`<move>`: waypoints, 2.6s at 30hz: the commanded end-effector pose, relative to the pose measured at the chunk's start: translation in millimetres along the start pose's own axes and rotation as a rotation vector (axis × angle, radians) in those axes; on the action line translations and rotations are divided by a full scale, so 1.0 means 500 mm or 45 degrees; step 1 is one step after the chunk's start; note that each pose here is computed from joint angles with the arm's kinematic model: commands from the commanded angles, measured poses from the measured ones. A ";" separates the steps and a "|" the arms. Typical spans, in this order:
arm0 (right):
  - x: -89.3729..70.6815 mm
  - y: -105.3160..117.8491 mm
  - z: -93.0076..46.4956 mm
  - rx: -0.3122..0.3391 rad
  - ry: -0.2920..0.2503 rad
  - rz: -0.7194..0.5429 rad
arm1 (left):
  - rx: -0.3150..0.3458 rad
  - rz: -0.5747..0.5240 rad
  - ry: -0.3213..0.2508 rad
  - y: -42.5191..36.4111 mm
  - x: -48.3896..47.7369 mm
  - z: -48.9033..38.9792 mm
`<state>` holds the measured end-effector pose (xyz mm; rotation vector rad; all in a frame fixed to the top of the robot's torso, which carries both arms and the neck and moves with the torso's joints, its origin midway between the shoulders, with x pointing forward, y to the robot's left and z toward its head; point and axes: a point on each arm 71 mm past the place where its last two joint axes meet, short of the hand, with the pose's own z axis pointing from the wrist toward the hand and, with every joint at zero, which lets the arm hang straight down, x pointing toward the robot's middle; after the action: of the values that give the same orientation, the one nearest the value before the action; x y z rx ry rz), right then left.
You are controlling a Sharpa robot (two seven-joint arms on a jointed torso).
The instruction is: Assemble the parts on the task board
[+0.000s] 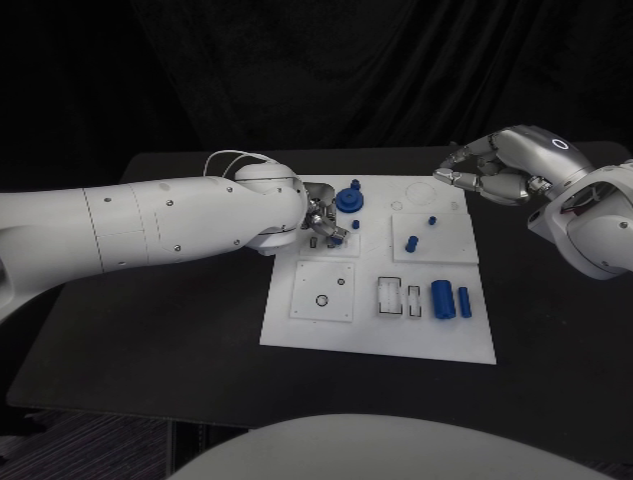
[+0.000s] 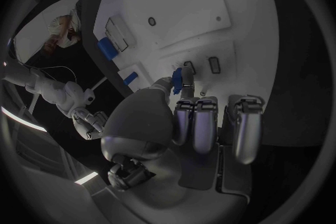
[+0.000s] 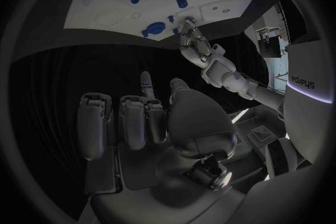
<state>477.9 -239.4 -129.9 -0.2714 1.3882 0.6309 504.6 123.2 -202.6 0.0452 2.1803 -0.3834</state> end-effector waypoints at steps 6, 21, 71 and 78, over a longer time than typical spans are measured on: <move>0.001 -0.003 -0.001 0.015 0.003 -0.006 | -0.015 -0.025 -0.041 0.014 -0.002 -0.008; 0.002 -0.004 0.000 0.018 0.004 -0.006 | -0.044 -0.031 -0.041 0.026 -0.001 -0.013; 0.008 -0.010 -0.003 0.043 0.030 -0.007 | -0.040 -0.043 -0.018 0.023 0.027 -0.011; 0.009 -0.010 -0.003 0.046 0.034 -0.006 | -0.036 -0.041 -0.014 0.022 0.027 -0.010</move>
<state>479.2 -241.9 -133.9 -0.2683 1.4129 0.6185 496.3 136.1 -211.5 -0.0264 2.1702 -0.3581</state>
